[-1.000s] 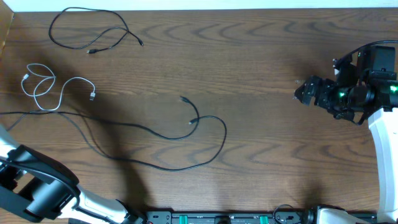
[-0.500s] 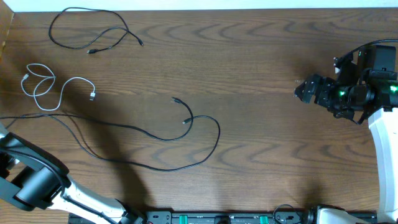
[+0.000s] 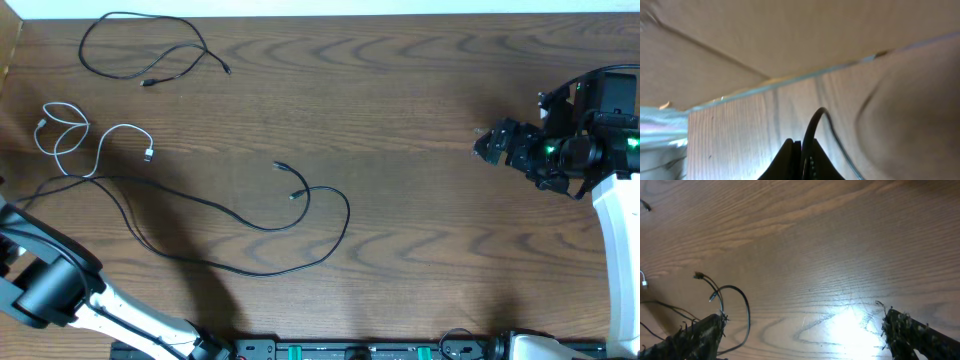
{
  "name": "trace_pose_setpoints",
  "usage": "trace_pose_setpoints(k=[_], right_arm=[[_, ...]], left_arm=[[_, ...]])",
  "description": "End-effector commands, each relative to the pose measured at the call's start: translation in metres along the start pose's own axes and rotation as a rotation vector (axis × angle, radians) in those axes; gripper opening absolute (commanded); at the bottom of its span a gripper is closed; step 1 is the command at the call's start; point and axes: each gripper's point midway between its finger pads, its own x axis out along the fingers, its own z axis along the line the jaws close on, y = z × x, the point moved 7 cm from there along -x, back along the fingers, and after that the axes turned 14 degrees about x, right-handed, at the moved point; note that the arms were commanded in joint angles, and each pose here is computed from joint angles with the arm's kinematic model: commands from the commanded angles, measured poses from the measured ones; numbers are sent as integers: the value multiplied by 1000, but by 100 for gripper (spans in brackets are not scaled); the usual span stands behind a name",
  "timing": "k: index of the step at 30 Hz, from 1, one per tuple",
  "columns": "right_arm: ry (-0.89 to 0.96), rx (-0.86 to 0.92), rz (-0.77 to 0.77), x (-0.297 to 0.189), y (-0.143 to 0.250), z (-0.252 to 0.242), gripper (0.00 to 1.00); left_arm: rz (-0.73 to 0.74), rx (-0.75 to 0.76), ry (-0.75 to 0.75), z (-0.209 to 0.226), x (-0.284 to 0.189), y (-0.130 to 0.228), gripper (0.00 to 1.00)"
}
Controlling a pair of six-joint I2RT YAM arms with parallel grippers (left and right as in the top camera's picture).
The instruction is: Untangle cables
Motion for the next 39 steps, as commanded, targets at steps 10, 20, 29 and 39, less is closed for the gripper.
trace_pose_setpoints(k=[10,20,29,39], right_arm=[[-8,4,8,0,1,2,99],[-8,4,7,0,1,2,99],[-5,4,5,0,1,2,99],[1,2,7,1,2,1,99]], left_arm=[[101,22,-187,34,23,17,17],[94,20,-285,45,19,15,48],[24,-16,-246,52,-11,0,49],[123,-49,325,8,12,24,61]])
